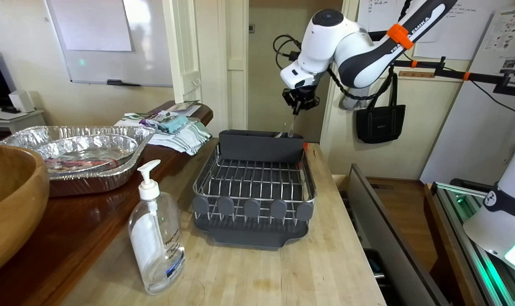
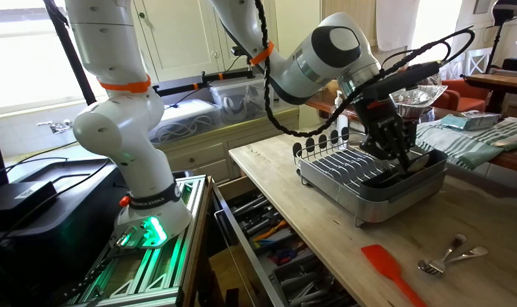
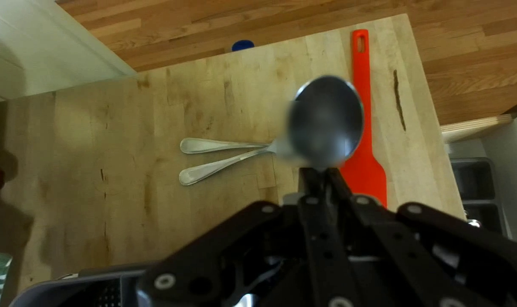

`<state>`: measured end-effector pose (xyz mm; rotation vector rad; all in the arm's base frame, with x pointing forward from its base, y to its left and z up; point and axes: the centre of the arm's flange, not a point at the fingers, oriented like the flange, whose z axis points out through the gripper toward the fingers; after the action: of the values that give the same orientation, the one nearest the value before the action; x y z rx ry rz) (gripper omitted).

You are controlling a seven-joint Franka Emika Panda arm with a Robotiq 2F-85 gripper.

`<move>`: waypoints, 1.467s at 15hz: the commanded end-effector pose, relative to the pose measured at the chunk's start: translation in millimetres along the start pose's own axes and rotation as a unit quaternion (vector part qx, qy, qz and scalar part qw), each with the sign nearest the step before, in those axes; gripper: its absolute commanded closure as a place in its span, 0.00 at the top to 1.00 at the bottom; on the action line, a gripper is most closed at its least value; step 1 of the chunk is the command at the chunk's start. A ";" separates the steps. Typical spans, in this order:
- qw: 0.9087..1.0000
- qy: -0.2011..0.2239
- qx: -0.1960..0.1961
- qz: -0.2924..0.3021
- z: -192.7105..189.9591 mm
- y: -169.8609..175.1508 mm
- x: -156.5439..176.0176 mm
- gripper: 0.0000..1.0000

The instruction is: Put one silver spoon on the dishrack.

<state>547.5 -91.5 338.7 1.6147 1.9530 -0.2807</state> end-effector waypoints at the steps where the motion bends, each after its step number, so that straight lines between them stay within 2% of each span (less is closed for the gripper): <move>1: 1.000 -0.023 -0.004 -0.013 8.7 2.0 24.7 0.02; 6: 0.999 -0.041 -0.016 -0.025 13.1 1.3 48.4 0.02; 15: 0.998 -0.065 -0.019 -0.007 22.2 -0.9 70.0 0.02; 16: 0.997 -0.068 -0.019 -0.006 22.4 -1.3 71.3 0.07; 19: 0.997 -0.073 -0.019 -0.002 23.2 -1.6 74.3 0.40; 22: 0.997 -0.075 -0.020 -0.001 22.9 -1.7 76.3 0.63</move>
<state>546.9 -43.8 284.5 1.5347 1.8645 -0.3279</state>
